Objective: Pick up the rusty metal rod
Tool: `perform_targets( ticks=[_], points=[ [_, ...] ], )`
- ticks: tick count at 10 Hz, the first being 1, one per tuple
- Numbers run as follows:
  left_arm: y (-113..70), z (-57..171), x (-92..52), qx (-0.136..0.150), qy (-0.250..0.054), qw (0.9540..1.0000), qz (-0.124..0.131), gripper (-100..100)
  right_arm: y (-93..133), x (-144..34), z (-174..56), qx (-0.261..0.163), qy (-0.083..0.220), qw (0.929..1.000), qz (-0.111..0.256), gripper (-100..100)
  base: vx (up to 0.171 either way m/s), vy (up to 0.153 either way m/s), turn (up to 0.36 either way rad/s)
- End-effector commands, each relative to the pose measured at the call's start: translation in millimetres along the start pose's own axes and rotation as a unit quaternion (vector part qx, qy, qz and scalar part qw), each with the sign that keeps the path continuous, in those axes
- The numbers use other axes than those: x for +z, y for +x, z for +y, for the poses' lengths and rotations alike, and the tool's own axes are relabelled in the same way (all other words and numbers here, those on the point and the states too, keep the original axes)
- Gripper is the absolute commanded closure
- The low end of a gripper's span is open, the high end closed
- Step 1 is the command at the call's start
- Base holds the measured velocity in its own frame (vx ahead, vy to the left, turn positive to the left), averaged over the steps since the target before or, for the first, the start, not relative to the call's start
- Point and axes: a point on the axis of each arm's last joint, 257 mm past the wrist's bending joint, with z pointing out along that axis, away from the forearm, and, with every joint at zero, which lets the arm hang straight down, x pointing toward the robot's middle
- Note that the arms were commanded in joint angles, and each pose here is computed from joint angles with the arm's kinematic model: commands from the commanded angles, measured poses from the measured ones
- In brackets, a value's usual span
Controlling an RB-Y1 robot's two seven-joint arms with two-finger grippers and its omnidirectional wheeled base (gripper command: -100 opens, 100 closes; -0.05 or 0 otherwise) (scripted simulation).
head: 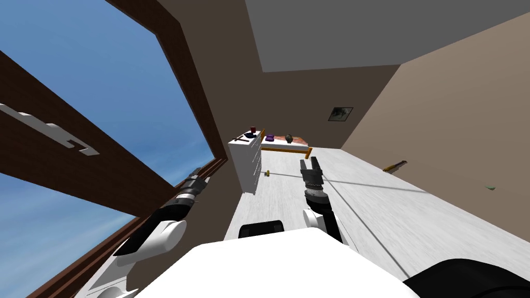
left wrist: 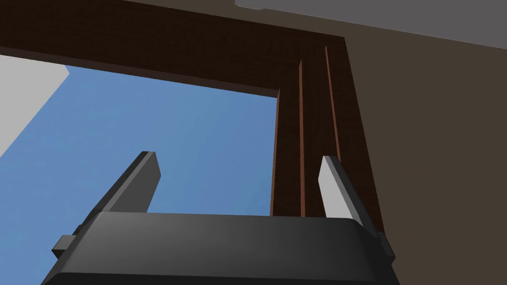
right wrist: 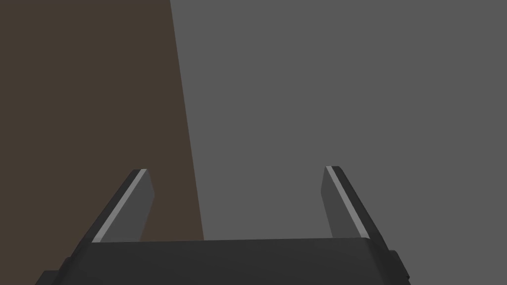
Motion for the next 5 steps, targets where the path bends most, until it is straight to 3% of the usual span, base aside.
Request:
perform_targets(
  ticks=[1,2,4,5],
  points=[
    [-8.8,8,1.5,0.002,-0.023,0.9997,-0.005,-100,0,0.0,0,0.0,0.0,1.0,0.0,0,-0.057,-0.004,-0.015],
    [-21.3,3,5.8,0.006,-0.03,0.9995,-0.009,-100,0,0.0,0,0.0,0.0,1.0,0.0,0,-0.056,-0.014,-0.026],
    [-23.1,13,4.9,0.006,-0.05,0.9986,-0.013,-100,0,0.0,0,0.0,0.0,1.0,0.0,0,-0.031,-0.008,-0.005],
    [-35.6,7,9.5,0.01,-0.058,0.9981,-0.016,-100,0,0.0,0,0.0,0.0,1.0,0.0,0,-0.028,-0.017,-0.032]
  ],
)
